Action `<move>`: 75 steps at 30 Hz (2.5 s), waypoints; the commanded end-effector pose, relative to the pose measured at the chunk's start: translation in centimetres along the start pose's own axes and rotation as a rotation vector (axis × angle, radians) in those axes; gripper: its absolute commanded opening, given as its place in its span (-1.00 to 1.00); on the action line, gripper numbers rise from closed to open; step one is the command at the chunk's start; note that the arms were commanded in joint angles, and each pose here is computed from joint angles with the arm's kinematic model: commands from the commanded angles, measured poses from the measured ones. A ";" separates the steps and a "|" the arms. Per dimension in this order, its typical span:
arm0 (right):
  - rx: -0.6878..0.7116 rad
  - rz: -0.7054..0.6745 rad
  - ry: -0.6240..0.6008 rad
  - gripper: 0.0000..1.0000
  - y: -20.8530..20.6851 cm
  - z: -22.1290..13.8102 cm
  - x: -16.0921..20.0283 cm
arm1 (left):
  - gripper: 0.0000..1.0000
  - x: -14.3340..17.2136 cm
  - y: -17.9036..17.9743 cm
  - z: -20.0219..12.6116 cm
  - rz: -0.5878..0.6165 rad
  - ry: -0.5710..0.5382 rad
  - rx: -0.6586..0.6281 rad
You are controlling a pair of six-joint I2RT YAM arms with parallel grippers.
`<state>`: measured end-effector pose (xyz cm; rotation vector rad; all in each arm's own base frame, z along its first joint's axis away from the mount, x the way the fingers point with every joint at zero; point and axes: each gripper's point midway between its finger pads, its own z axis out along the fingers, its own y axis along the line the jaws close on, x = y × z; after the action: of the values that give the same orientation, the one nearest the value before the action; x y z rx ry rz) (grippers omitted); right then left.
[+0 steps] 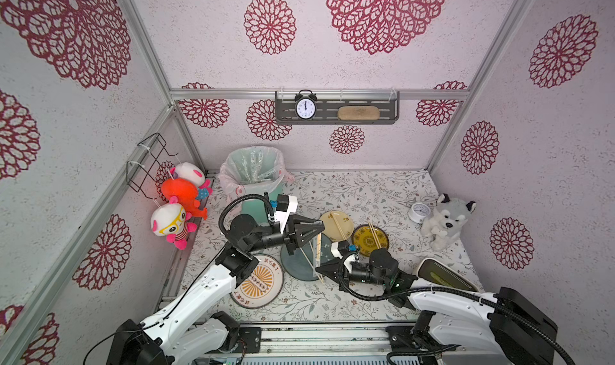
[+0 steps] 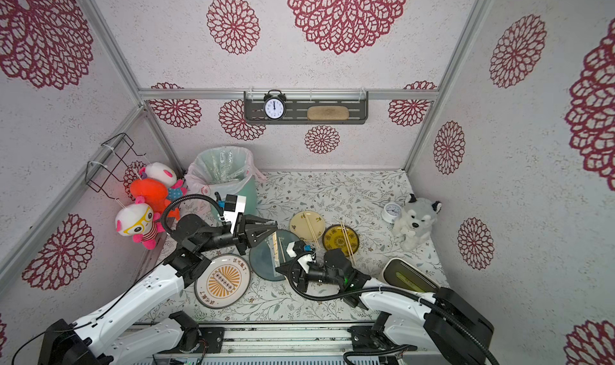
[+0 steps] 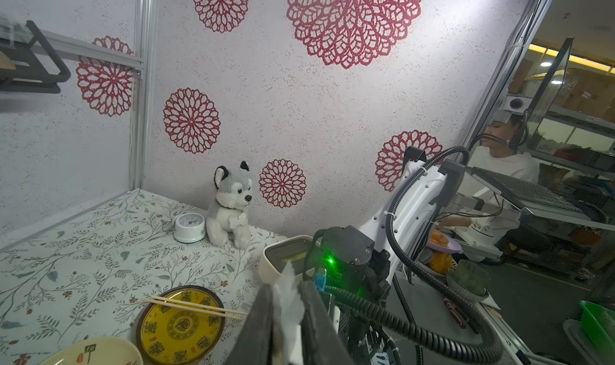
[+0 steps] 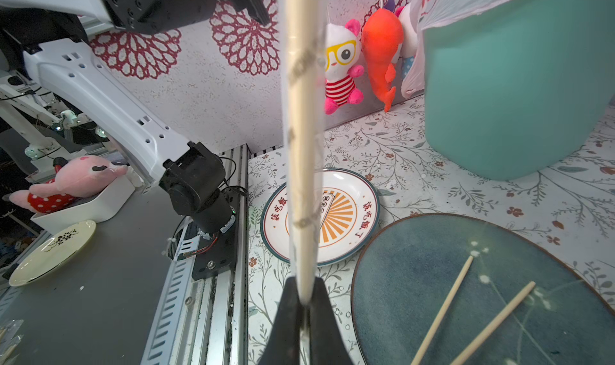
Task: Remove the packaging of disposable chopsticks
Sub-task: Remove the packet bag from the disposable chopsticks.
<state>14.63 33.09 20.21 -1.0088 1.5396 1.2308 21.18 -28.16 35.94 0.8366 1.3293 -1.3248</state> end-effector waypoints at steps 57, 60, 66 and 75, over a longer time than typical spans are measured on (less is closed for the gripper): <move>-0.003 -0.044 -0.063 -1.00 0.0 0.4 -2.4 | 0.21 -1.6 1.8 -1.1 0.068 -0.065 -0.127; -0.003 -0.039 -0.065 -1.00 0.0 0.5 -2.3 | 0.11 -2.4 1.7 -1.8 0.078 -0.072 -0.132; -0.009 -0.042 -0.061 -1.00 0.0 0.8 -2.3 | -0.14 -1.3 0.9 -0.8 0.027 -0.046 -0.005; 0.004 -0.039 -0.063 -1.00 -0.3 0.9 -2.4 | -0.56 -0.7 1.2 -0.6 0.020 -0.039 -0.019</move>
<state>15.62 33.78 19.98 -1.0069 1.5505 1.2061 22.94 -27.51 35.66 0.7993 1.3361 -1.3186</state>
